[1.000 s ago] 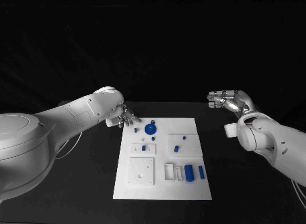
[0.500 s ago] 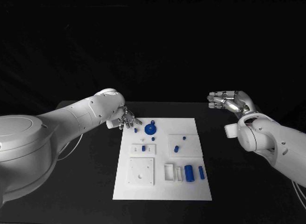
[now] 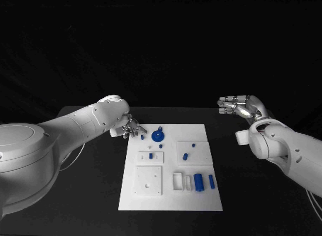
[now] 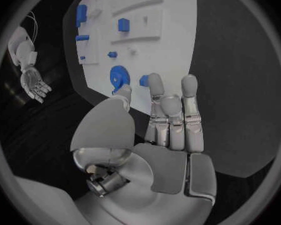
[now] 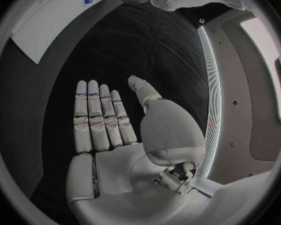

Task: Assemble the parts on the task board

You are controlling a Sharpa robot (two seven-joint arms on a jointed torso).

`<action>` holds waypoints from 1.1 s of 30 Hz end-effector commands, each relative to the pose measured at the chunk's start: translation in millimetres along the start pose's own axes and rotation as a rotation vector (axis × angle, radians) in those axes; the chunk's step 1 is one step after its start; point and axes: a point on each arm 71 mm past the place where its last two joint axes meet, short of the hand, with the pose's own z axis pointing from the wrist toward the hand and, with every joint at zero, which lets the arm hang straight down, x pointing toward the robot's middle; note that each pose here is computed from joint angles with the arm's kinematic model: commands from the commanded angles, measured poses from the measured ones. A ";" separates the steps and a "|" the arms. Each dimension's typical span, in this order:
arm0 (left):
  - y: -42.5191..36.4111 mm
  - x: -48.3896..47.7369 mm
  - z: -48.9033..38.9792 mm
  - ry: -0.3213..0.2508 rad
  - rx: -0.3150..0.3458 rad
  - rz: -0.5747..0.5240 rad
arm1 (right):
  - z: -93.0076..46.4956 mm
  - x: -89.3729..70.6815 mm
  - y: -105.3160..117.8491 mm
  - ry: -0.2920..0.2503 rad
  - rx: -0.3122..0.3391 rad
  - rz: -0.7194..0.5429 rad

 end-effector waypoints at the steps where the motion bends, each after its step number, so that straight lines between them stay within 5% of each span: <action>1: -0.4 4.0 1.4 0.020 0.004 0.009 | 0.1 1.2 1.1 0.006 -0.007 0.001; 33: -3.4 15.4 6.9 0.045 0.029 -0.036 | 0.7 2.9 1.0 0.008 -0.006 0.006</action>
